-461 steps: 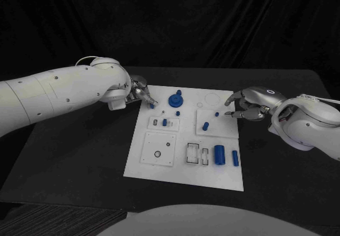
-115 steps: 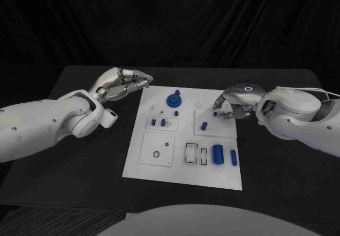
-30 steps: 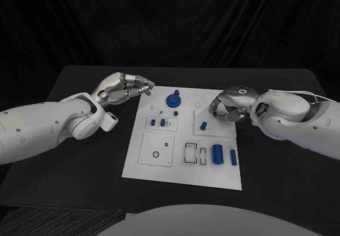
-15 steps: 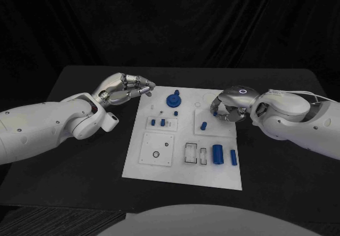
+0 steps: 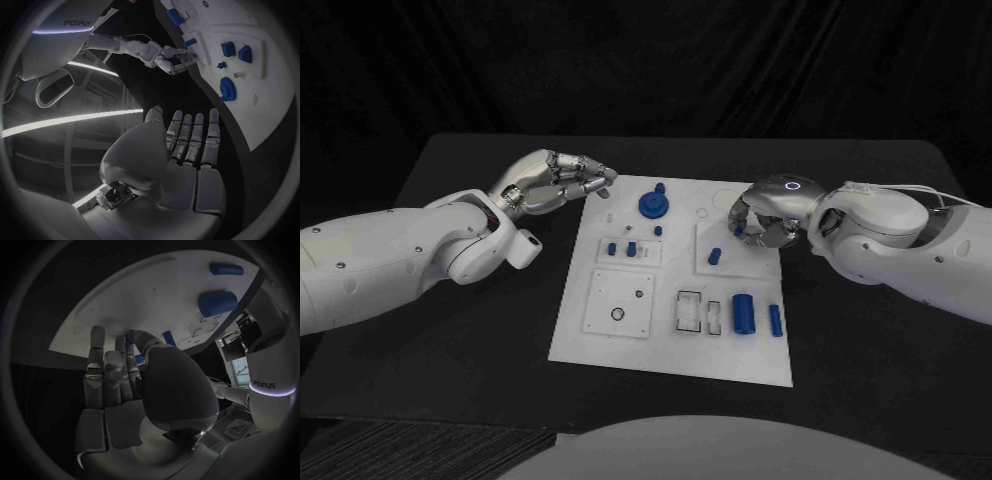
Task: Assemble the parts on the task board
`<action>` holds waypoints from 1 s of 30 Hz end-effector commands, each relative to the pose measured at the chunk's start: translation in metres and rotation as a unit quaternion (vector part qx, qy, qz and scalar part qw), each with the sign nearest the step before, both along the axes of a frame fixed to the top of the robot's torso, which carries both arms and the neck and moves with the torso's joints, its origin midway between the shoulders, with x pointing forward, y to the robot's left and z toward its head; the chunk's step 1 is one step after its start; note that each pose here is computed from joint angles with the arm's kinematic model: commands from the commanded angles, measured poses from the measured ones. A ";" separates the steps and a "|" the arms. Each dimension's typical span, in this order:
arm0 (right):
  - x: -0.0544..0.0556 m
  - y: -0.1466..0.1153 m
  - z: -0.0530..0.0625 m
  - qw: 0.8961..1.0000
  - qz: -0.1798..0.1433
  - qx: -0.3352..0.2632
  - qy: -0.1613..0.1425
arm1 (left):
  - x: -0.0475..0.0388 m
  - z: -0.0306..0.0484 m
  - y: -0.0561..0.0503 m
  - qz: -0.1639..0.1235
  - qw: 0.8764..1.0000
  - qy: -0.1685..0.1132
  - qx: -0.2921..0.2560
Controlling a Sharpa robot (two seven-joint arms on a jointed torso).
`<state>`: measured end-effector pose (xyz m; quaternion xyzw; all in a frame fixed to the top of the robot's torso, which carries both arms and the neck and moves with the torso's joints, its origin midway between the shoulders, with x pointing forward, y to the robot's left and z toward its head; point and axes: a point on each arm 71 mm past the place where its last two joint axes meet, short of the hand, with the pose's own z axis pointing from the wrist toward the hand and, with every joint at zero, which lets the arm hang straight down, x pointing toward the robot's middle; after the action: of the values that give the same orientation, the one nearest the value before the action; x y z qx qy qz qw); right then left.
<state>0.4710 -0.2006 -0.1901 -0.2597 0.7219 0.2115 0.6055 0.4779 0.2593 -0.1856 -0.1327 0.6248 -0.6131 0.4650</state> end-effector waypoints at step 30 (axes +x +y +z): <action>-0.005 -0.003 0.011 0.999 0.005 0.032 -0.039 | -0.0016 -0.0067 0.000 -0.003 1.000 0.013 -0.002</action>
<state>0.4663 -0.2044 -0.1853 -0.2540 0.7063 0.2218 0.6224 0.4769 0.2605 -0.1922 -0.1390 0.6319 -0.6084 0.4596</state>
